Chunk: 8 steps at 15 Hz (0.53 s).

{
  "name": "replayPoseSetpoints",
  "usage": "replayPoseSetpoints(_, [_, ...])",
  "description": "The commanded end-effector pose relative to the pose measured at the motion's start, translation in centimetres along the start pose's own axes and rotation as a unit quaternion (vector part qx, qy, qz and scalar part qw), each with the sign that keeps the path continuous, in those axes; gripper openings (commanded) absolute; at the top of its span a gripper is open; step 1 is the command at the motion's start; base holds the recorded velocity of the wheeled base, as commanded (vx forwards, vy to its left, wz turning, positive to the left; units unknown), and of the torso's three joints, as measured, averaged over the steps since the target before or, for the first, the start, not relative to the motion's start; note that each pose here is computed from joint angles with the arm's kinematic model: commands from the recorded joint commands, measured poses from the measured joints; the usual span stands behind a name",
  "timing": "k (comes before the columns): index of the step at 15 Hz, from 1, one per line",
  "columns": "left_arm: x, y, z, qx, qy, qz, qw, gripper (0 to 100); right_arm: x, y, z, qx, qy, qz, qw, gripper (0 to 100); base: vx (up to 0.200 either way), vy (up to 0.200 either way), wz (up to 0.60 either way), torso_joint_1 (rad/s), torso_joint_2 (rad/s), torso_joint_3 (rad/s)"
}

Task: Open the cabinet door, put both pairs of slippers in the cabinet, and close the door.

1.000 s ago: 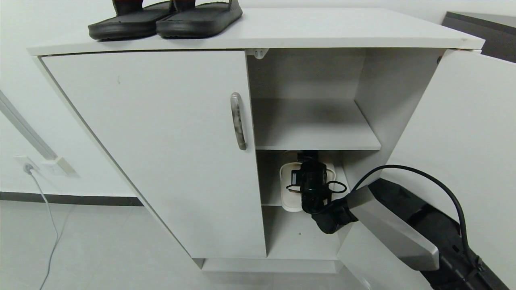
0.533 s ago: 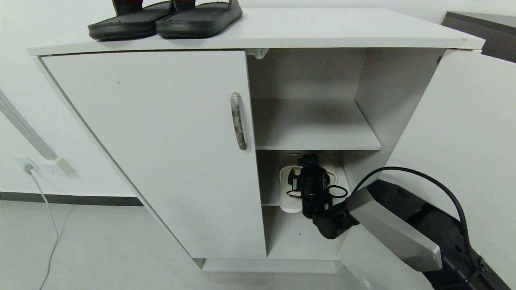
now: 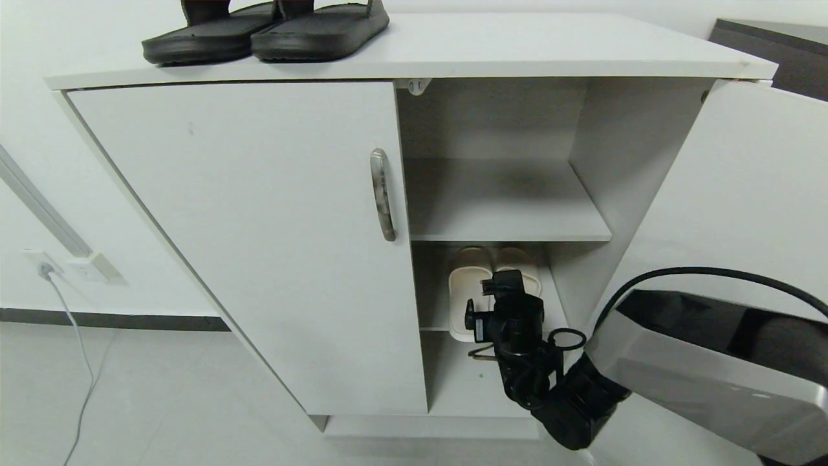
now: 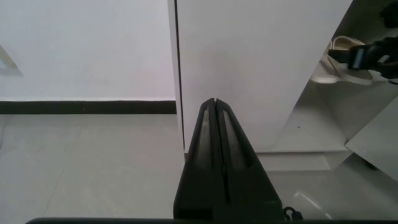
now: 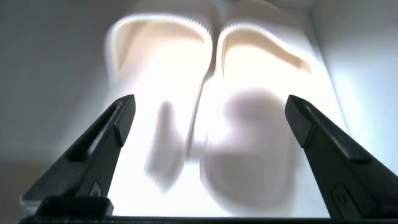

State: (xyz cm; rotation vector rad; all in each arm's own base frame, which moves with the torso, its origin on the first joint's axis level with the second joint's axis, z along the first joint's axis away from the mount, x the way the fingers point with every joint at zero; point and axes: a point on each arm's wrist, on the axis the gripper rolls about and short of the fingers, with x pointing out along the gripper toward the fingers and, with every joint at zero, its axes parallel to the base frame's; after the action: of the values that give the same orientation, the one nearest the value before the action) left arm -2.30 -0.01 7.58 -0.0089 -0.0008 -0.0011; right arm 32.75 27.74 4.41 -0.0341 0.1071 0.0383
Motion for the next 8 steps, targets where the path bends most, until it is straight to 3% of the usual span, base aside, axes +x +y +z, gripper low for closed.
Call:
replayPoseSetpoints(1, [0.0, 0.0, 0.0, 0.0, 0.0, 0.0, 1.0, 0, -6.4, -1.1, 2.9, 0.012, -0.018, 0.041, 0.999, 100, 0.0, 0.0, 0.0, 0.0, 0.0, 0.0])
replayPoseSetpoints(3, [0.0, 0.0, 0.0, 0.0, 0.0, 0.0, 1.0, 0, -8.4, -2.1, 3.1, 0.01, -0.018, 0.051, 0.998, 100, 0.0, 0.0, 0.0, 0.0, 0.0, 0.0])
replayPoseSetpoints(5, [0.0, 0.0, 0.0, -0.001, 0.0, 0.001, 1.0, 0, -8.8, -1.9, 3.0, 0.008, -0.015, 0.058, 0.998, 100, 0.0, 0.0, 0.0, 0.0, 0.0, 0.0])
replayPoseSetpoints(8, [0.0, 0.0, 0.0, -0.001, 0.001, 0.001, 1.0, 0, -8.7, -1.6, 2.7, 0.005, -0.013, 0.06, 0.998, 100, -0.2, 0.0, 0.0, 0.001, 0.01, -0.002])
